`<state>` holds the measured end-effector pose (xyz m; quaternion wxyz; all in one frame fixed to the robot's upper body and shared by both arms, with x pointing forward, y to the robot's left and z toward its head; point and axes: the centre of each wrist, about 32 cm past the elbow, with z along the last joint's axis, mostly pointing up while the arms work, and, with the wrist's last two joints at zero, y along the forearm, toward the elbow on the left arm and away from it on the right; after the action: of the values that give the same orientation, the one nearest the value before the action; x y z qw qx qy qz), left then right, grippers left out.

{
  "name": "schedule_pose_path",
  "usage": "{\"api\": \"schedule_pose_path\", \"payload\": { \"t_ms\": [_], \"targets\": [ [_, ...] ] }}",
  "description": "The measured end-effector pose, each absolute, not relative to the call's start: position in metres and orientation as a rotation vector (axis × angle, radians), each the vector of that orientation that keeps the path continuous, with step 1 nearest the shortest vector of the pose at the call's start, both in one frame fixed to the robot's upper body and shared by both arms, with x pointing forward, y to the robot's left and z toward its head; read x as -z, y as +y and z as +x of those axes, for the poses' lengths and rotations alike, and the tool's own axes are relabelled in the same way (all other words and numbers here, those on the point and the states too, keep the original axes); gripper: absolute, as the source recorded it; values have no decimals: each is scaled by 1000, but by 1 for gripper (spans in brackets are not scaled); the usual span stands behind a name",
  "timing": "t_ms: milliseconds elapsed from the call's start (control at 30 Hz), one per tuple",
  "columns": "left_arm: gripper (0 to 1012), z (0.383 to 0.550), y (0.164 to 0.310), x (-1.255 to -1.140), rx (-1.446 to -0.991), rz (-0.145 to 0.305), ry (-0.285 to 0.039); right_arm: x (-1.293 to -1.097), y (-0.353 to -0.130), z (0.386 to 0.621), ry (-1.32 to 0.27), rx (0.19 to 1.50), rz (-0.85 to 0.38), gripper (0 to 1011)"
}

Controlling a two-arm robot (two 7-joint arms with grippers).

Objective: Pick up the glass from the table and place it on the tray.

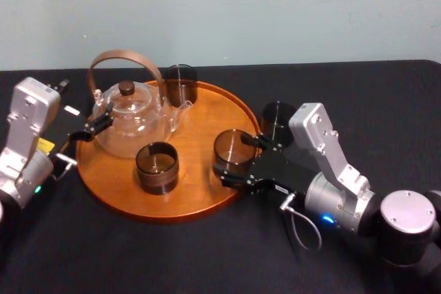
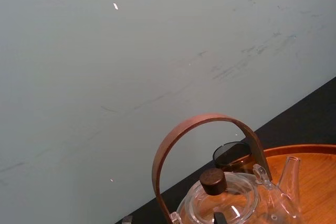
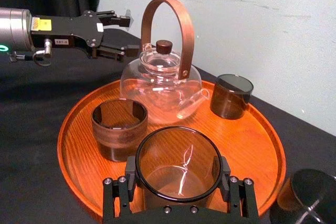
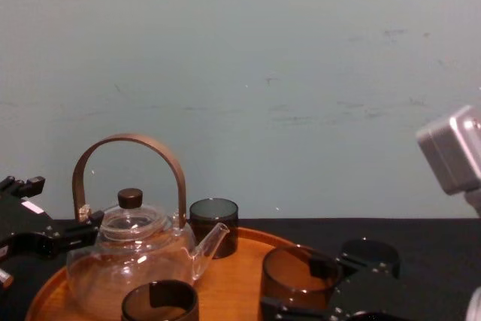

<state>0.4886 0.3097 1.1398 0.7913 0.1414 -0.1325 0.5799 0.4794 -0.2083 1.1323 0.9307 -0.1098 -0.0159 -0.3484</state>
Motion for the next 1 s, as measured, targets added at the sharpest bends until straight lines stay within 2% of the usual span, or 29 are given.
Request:
{"api": "schedule_pose_path", "payload": {
  "t_ms": [467, 1000],
  "targets": [
    [1001, 489, 310, -1140, -1248, 304, -285, -1134, -193, 498, -45, 700, -222, 909],
    [1001, 489, 310, -1140, -1248, 304, -285, -1123, -180, 508, -23, 676, -237, 908]
  ]
}}
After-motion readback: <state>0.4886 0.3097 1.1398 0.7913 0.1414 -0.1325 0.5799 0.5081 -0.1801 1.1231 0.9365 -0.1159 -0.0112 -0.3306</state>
